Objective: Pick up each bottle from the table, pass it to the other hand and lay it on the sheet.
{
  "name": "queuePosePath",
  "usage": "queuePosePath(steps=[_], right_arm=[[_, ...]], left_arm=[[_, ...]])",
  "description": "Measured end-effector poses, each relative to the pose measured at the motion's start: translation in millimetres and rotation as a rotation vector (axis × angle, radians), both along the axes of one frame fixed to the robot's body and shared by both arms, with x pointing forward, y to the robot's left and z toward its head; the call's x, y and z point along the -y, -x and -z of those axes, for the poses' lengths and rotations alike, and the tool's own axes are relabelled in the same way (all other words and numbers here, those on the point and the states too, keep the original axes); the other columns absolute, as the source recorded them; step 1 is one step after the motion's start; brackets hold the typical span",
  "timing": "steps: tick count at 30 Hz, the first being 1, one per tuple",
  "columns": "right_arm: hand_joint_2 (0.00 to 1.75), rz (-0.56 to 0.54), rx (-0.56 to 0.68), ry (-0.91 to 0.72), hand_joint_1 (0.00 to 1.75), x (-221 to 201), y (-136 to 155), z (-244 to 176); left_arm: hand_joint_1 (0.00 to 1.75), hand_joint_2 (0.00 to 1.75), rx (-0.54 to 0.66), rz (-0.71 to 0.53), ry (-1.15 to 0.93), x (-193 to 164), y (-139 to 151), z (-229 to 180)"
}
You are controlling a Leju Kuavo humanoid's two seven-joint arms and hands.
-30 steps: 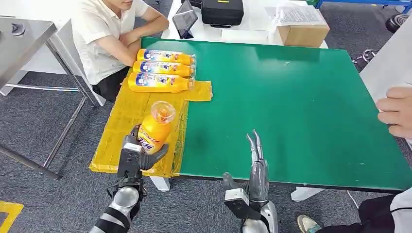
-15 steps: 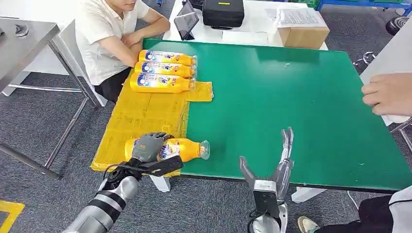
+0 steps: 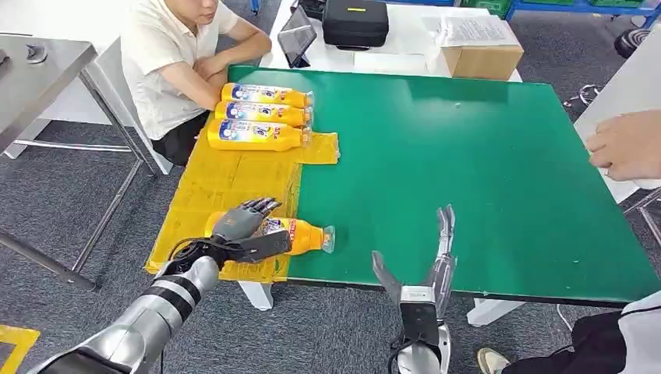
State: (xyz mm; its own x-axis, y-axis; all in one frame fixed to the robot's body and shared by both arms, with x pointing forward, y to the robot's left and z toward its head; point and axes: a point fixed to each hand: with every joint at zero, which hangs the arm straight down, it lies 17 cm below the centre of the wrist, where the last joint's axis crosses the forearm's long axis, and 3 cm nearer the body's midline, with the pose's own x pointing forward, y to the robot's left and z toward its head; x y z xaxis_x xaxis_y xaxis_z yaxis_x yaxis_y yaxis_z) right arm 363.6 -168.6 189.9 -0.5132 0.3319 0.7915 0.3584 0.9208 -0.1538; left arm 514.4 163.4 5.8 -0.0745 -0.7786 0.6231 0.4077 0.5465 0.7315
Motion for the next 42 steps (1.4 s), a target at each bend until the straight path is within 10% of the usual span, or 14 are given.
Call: queuePosePath(steps=[22, 35, 42], right_arm=[[1.75, -0.015, -0.031, 0.012, 0.0, -6, -6, 13], [1.75, 0.015, -0.042, 0.031, 0.0, 7, -1, 18], [1.75, 0.036, -0.029, 0.067, 0.0, 10, 3, 15]], left_arm=[[0.0, 1.75, -0.131, 0.042, 0.166, 6, 5, 3], [0.0, 1.75, -0.241, 0.154, 0.842, 83, 68, -70], [0.0, 1.75, -0.103, 0.134, 0.951, 87, 75, -106]])
